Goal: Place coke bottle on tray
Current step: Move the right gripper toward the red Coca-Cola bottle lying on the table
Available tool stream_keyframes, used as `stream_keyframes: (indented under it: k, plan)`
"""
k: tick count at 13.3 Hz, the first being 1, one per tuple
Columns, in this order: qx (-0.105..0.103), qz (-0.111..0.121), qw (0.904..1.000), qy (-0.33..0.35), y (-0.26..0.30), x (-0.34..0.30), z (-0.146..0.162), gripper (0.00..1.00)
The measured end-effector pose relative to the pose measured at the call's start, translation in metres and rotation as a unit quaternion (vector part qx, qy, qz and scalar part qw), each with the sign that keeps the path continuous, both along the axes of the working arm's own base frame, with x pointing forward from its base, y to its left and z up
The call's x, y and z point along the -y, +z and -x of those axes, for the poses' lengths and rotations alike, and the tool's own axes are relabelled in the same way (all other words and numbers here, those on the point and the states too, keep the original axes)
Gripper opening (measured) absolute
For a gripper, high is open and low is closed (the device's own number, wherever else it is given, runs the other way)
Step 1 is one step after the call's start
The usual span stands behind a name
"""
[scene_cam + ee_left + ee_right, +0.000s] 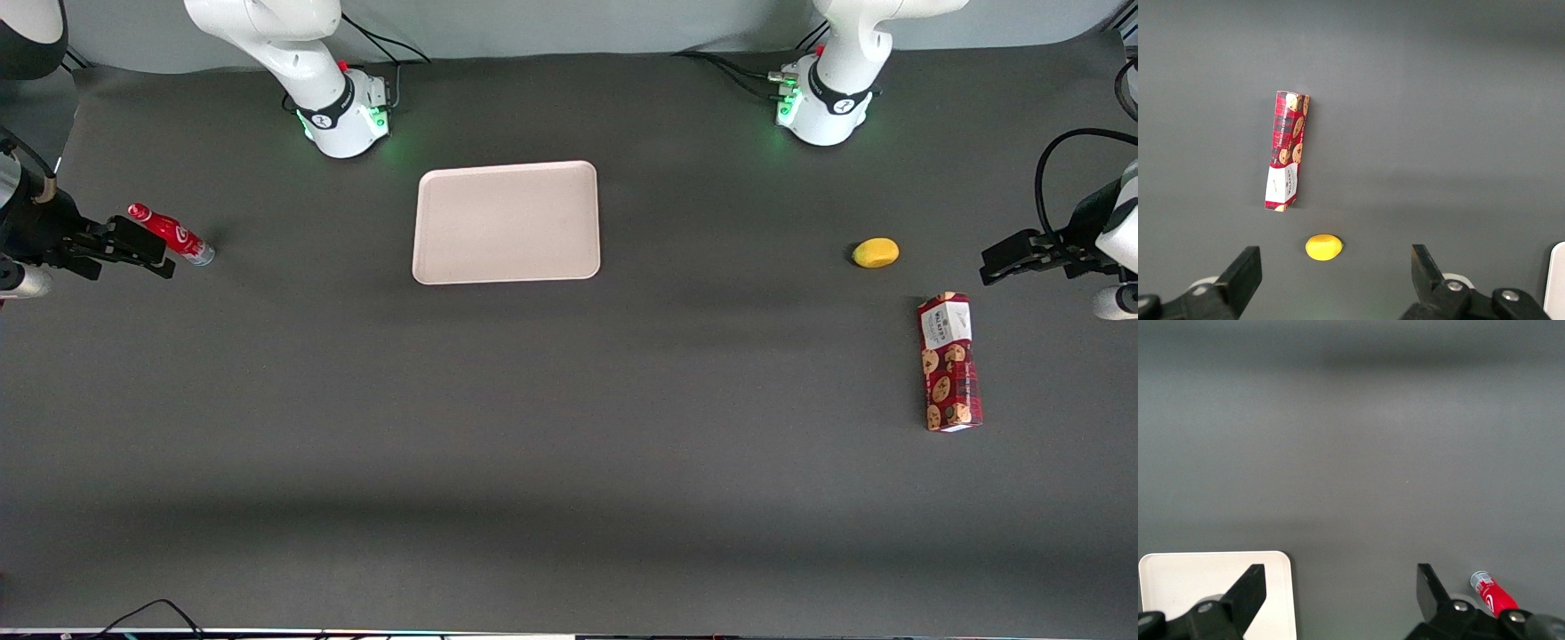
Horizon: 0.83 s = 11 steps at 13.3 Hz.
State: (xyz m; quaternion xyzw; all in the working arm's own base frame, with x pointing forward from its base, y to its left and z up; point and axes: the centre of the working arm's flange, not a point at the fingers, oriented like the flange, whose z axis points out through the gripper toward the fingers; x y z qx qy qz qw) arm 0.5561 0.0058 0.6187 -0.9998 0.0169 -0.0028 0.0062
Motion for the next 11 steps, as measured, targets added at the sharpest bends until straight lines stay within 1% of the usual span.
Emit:
stream_keyframes:
  k: [3, 5, 7, 9, 10, 11]
  plan:
    - [0.002, 0.001, 1.0, 0.0, 0.002, 0.0, 0.0, 1.0]
    - [-0.003, 0.004, 1.0, 0.003, 0.001, 0.001, 0.001, 1.0]
    - [-0.024, 0.008, 0.9996, 0.011, -0.013, 0.015, 0.004, 1.0]
    - [-0.05, 0.02, 0.9984, 0.017, -0.041, 0.057, 0.013, 1.0]
    - [-0.056, 0.025, 0.9977, 0.03, -0.058, 0.085, 0.019, 1.0]
    - [-0.058, 0.025, 0.9971, 0.043, -0.079, 0.118, 0.026, 1.0]
